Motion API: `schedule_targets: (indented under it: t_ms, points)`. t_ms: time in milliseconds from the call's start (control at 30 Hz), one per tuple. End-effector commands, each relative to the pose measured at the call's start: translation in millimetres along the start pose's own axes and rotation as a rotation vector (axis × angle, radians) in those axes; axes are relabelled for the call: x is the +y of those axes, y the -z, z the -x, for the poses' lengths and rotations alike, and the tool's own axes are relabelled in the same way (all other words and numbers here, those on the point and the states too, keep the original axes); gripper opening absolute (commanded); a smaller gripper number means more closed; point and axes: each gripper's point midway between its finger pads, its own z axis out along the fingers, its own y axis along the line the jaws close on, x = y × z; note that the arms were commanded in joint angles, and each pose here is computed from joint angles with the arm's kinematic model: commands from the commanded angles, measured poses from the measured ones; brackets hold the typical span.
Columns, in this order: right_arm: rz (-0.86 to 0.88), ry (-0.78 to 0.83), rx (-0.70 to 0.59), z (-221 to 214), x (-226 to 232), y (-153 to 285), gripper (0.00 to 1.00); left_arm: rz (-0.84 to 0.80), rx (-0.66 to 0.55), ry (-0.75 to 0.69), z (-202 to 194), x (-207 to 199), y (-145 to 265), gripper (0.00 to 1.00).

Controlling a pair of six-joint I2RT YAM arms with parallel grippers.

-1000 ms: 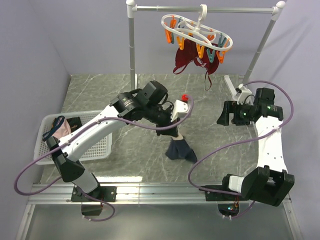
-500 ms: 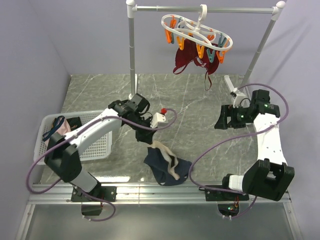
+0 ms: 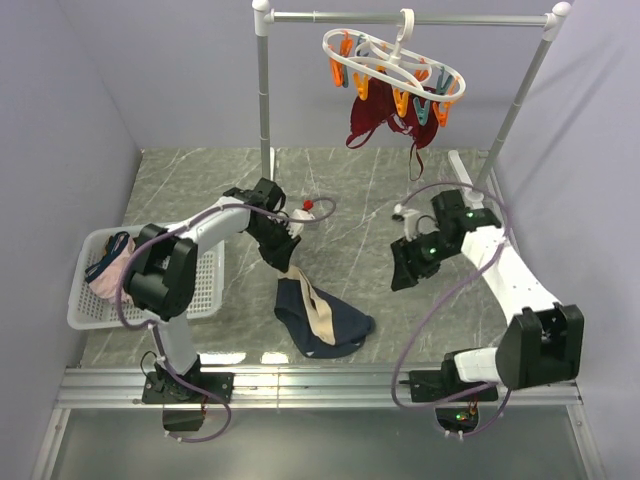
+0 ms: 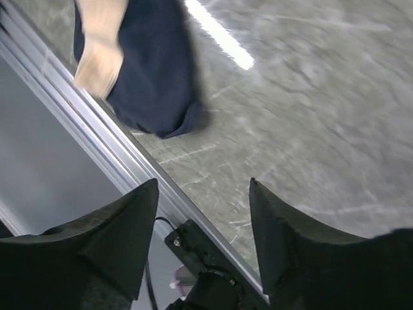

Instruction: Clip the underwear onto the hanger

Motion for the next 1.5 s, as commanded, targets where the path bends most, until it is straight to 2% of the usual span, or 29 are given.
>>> schedule_targets:
  t_ms: [0, 167, 233, 267, 367, 400, 433, 467, 567, 667, 833, 1033, 1100, 1133, 1167, 1200, 1233, 1333, 1467]
  points:
    - [-0.020, 0.194, -0.083, 18, 31, -5, 0.64, -0.029, -0.028, 0.089, 8, 8, 4, 0.19]
    - [-0.010, 0.437, -0.097, 20, 76, -30, 0.61, -0.065, -0.053, 0.156, 12, 6, 11, 0.37]
    - [0.006, 0.526, -0.070, 10, 96, -46, 0.61, -0.065, -0.078, 0.166, 17, 3, 21, 0.48]
    - [0.009, 0.547, -0.078, 12, 102, -53, 0.61, -0.058, -0.092, 0.168, 21, 4, 26, 0.57]
    - [0.055, 0.598, -0.020, 4, 123, -73, 0.62, -0.039, -0.125, 0.197, 30, -1, 45, 0.62]
    - [0.070, 0.615, -0.012, 3, 130, -76, 0.64, -0.035, -0.143, 0.194, 33, -4, 53, 0.74]
    - [0.078, 0.651, 0.012, -2, 140, -85, 0.66, -0.032, -0.157, 0.216, 35, -5, 61, 0.75]
    - [0.080, 0.676, 0.022, -5, 146, -90, 0.69, -0.036, -0.174, 0.221, 36, -7, 66, 0.91]
    - [0.082, 0.719, 0.059, -13, 161, -107, 0.74, 0.012, -0.235, 0.270, 39, -3, 86, 0.95]
    - [0.096, 0.738, 0.116, -25, 171, -121, 0.74, 0.054, -0.305, 0.350, 37, 4, 104, 0.96]
    - [0.042, 0.750, 0.160, -26, 168, -142, 0.70, 0.071, -0.397, 0.427, 31, 5, 129, 0.96]
    - [-0.052, 0.730, 0.171, -11, 156, -167, 0.65, 0.100, -0.411, 0.446, 20, 3, 135, 0.96]
    - [-0.047, 0.730, 0.177, -10, 159, -169, 0.55, 0.108, -0.411, 0.450, 16, 3, 136, 0.96]
    - [-0.047, 0.726, 0.186, -11, 158, -171, 0.46, 0.113, -0.409, 0.462, 11, 5, 136, 0.96]
    - [-0.046, 0.727, 0.191, -12, 158, -170, 0.25, 0.111, -0.407, 0.467, 9, 5, 134, 0.96]
    - [-0.051, 0.726, 0.190, -10, 157, -169, 0.09, 0.113, -0.405, 0.468, 7, 5, 134, 0.96]
    - [-0.074, 0.709, 0.169, -3, 151, -164, 0.00, 0.112, -0.396, 0.476, 3, 5, 131, 0.95]
    - [-0.063, 0.637, 0.113, 14, 142, -142, 0.00, 0.113, -0.389, 0.479, -4, 4, 125, 0.92]
    - [-0.096, 0.493, 0.021, 52, 105, -96, 0.00, 0.111, -0.379, 0.484, -10, 7, 114, 0.88]
